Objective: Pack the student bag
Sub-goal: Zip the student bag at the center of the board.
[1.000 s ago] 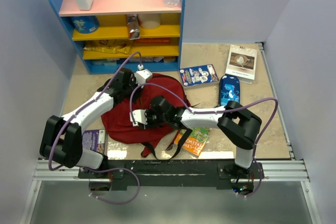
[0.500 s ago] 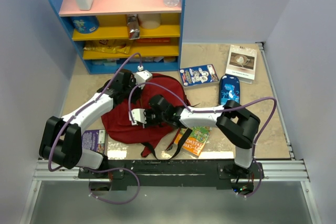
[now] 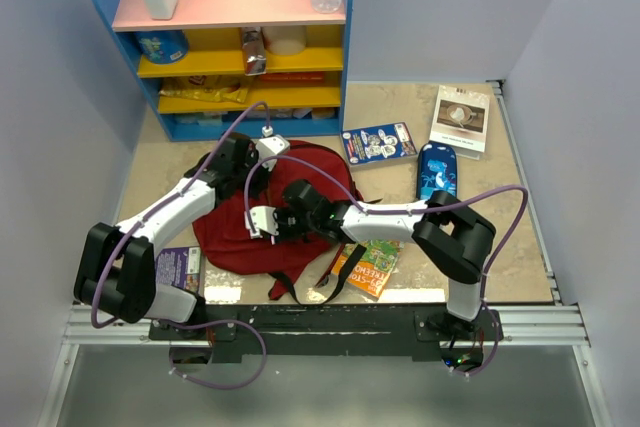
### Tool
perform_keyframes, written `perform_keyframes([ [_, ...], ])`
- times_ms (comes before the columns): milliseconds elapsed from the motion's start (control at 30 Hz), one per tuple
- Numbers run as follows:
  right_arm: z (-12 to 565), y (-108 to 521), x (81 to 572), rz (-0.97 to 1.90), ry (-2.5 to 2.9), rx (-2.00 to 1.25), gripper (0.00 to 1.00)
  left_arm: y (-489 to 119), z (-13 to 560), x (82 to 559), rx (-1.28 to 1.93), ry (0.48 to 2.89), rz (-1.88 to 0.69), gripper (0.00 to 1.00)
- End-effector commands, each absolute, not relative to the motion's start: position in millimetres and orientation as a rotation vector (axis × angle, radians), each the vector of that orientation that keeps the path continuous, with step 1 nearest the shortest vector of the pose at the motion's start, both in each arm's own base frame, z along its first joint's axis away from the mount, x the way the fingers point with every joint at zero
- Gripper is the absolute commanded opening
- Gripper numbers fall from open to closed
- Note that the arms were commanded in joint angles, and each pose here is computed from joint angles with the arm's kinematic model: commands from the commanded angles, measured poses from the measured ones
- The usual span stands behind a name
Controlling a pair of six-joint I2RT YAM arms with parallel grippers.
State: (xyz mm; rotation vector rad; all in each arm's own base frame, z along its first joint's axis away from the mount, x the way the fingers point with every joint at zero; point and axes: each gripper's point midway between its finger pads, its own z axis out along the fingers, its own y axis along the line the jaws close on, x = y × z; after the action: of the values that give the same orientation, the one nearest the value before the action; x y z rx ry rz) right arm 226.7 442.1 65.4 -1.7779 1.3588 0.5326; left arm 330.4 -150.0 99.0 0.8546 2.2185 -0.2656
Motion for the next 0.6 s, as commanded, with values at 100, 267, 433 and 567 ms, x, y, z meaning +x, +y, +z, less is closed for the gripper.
perform_keyframes([
  [100, 106.5, 456.8, 220.6, 0.609, 1.283, -1.736, 0.19, -153.5, 112.2, 333.3, 0.861, 2.152, -0.275, 0.09],
  [267, 111.5, 458.1, 221.5, 0.613, 1.274, -1.710, 0.33, -153.5, 113.2, 333.9, 0.858, 2.152, -0.276, 0.09],
  [433, 115.7, 459.4, 223.6, 0.609, 1.259, -1.686, 0.34, -153.8, 114.4, 334.6, 0.857, 2.149, -0.276, 0.09],
  [567, 118.5, 460.1, 224.3, 0.610, 1.255, -1.669, 0.30, -153.3, 114.0, 333.6, 0.859, 2.149, -0.275, 0.09],
])
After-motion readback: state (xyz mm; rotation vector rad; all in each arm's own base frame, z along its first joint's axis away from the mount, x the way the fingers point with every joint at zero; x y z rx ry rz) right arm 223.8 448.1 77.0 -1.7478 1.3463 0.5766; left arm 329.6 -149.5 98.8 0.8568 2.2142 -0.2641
